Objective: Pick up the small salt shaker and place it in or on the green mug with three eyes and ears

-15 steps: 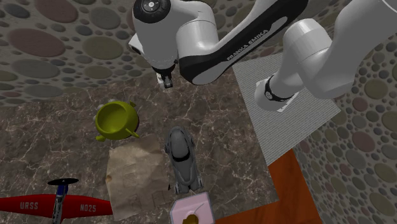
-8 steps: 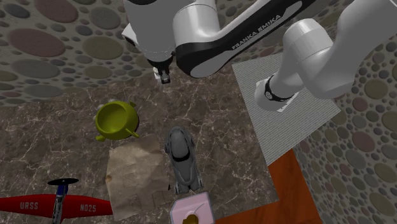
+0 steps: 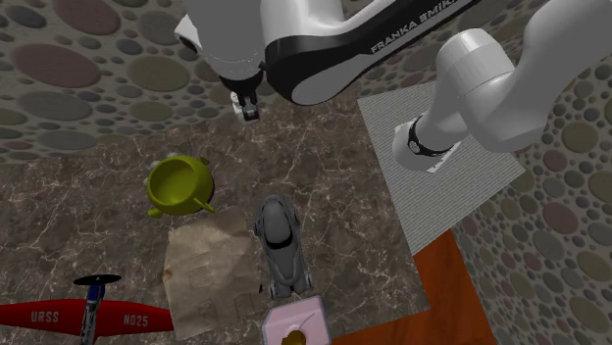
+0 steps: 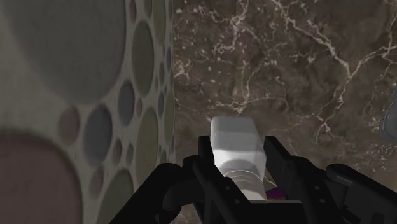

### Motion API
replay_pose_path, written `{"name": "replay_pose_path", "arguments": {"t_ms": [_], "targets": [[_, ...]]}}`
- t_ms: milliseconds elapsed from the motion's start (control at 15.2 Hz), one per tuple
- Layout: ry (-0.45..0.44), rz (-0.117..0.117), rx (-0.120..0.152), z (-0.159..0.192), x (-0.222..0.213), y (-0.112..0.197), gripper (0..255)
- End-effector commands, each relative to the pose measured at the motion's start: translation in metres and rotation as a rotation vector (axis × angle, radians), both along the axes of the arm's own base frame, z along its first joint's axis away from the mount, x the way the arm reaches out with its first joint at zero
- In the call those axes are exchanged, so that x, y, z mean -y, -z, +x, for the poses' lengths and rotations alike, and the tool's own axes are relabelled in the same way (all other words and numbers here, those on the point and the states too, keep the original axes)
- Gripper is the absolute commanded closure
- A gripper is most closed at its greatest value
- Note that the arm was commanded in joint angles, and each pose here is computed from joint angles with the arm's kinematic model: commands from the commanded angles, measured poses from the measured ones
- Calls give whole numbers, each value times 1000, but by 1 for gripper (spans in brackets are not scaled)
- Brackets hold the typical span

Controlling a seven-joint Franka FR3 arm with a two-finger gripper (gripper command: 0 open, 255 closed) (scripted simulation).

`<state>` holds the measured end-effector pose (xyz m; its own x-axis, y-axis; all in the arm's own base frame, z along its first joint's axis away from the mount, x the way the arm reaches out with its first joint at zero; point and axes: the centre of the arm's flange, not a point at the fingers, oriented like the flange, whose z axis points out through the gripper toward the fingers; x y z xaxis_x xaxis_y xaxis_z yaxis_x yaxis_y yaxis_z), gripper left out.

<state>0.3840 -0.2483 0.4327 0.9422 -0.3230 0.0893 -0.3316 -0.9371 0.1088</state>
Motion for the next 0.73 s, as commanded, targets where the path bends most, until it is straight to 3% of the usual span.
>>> {"name": "replay_pose_path", "arguments": {"t_ms": [0,660], "targets": [[0,0,0,-1,0,-10,255],[0,0,0,-1,0,-63,255]]}}
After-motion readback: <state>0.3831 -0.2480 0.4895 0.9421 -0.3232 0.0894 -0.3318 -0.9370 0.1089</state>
